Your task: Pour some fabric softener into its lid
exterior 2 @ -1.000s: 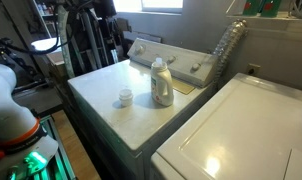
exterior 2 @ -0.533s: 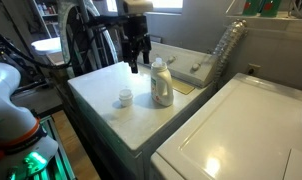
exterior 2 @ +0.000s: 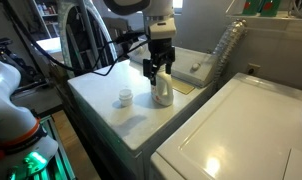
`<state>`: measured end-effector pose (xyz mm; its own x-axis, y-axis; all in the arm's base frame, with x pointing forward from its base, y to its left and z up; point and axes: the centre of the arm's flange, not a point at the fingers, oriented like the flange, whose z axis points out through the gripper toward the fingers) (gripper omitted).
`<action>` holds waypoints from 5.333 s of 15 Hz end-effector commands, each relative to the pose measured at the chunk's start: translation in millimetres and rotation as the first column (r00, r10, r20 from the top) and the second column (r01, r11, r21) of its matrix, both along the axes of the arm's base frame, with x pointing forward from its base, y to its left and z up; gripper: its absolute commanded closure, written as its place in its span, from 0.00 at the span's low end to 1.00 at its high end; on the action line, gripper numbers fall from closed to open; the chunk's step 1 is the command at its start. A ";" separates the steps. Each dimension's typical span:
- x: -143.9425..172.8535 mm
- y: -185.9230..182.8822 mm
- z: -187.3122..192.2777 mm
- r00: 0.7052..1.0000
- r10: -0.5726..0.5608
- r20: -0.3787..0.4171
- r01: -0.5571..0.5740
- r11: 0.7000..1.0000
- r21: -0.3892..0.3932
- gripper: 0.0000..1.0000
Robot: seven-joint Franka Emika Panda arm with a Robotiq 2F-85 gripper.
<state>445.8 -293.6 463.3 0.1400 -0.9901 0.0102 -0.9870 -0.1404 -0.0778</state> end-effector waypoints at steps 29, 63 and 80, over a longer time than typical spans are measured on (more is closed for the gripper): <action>85.1 -36.6 -106.2 0.990 -0.073 0.124 0.002 0.867 0.498 0.26; 95.6 -46.6 -74.0 0.978 0.045 0.203 -0.165 0.762 0.626 1.00; 92.9 -62.6 -57.6 0.972 0.046 0.230 -0.208 0.622 0.754 1.00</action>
